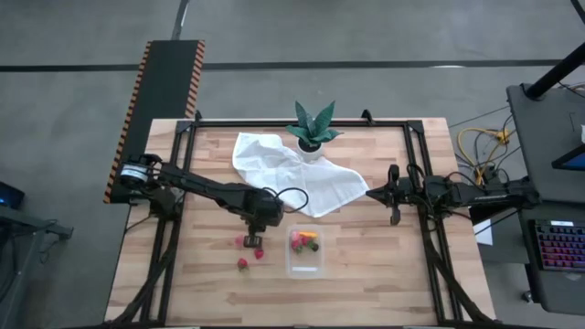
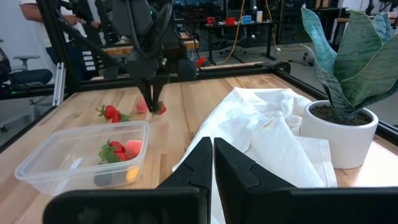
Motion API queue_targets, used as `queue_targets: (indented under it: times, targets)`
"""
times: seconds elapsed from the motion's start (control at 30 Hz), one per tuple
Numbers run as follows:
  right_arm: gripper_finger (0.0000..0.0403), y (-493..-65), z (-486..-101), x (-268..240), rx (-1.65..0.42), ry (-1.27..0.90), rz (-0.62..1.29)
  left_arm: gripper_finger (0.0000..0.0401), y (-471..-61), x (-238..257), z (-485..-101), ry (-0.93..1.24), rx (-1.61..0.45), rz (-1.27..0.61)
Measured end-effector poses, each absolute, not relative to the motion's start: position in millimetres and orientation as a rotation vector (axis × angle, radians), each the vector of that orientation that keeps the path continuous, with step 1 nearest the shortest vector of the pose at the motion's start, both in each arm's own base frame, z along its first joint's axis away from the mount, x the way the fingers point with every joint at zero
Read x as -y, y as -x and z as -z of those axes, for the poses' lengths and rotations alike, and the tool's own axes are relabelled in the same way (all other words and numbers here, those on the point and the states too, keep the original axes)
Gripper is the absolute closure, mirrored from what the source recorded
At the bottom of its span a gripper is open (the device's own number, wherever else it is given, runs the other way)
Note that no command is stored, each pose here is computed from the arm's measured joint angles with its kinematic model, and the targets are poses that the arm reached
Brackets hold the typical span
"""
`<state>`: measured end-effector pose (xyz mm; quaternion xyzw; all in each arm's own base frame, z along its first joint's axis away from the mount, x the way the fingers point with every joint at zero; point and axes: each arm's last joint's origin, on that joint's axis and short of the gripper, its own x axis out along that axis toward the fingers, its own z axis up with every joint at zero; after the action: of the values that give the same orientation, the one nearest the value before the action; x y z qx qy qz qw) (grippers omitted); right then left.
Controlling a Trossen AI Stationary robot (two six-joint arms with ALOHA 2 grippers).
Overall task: Pick and placing Produce into tupperware
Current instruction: Put the red strawberry into the transparent bin
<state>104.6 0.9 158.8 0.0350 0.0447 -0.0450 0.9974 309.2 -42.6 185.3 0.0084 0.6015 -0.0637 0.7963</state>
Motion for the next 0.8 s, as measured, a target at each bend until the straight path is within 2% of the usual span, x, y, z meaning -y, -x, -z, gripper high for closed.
queue_targets:
  times: [0.43,0.7,0.8]
  targets:
    - [0.0394,-105,-159,-1,-0.089,-0.070,0.090,0.0401,-340,48,-242,-0.126,-1.074,0.229]
    - [0.0394,-105,-159,-1,-0.089,-0.070,0.090,0.0401,-348,51,-263,-0.170,-0.987,0.271]
    - [0.0394,-105,-159,-1,-0.090,-0.070,0.090,0.0401,-355,54,-268,-0.159,-0.889,0.328]
